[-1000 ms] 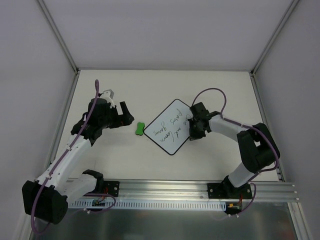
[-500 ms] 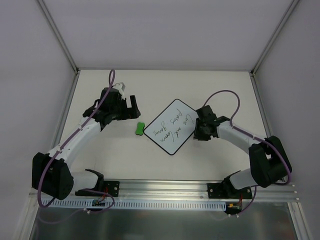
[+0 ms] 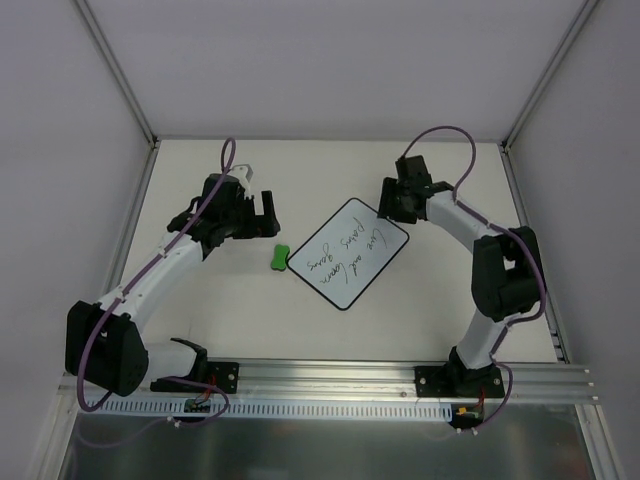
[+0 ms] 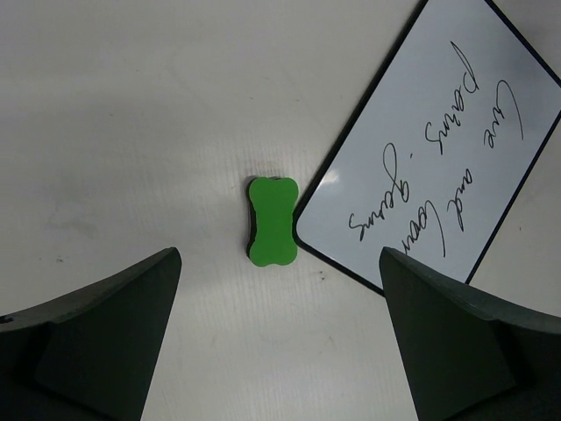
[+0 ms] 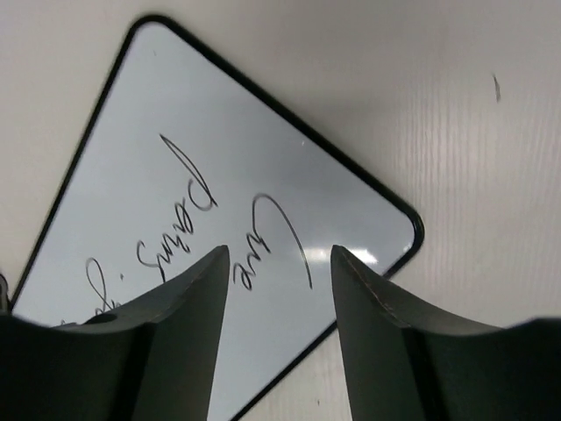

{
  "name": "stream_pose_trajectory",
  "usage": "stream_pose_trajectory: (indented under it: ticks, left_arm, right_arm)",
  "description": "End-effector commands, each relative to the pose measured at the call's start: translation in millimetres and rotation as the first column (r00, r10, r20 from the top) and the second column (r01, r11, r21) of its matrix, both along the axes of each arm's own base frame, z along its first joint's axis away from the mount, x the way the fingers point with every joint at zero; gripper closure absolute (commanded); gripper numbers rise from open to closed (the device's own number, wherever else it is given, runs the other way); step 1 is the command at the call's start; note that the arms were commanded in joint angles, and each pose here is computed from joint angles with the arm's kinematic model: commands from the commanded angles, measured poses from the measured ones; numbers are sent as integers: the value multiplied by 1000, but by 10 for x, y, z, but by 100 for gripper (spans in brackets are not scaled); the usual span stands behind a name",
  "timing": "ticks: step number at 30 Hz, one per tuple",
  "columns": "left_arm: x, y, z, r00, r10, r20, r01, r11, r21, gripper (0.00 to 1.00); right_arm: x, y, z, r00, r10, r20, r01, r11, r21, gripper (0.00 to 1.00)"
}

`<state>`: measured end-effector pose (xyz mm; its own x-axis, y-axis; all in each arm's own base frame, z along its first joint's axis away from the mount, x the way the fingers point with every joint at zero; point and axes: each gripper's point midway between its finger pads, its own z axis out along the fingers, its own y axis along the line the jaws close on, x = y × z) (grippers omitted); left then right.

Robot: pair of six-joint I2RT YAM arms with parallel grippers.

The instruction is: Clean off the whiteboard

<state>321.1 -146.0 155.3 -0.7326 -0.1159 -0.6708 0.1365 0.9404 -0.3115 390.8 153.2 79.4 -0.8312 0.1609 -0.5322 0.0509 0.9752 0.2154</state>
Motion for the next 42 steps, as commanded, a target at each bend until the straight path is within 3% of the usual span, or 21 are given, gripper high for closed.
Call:
stream_pose_trajectory:
  ticks: [1,10,20,31,38,42]
  left_arm:
    - [-10,2,139,998,-28,59,27,1000,12,1]
    - [-130,36,154,996,-38,76,38,999,8,1]
    - [-219,93,100,996,-43,83,41,999,25,1]
    - [-258,93,-10,998,-30,48,29,999,18,1]
    - [-239,125,-129,1000,-4,14,4,999,35,1]
    - [-149,165,-201,1000,16,1,-16,997,76,1]
  right_arm:
    - [267,91,43,995,93,27,-94,995,20,44]
    - [648,337,-177,978,207,8,-207,976,71,32]
    - [608,364,-422,954,296,-49,-293,954,61,26]
    - [-144,286,-617,940,280,-195,-267,960,90,32]
    - [-721,221,-629,948,204,-244,-197,979,53,47]
    - [-811,188,-626,959,164,-233,-153,986,67,49]
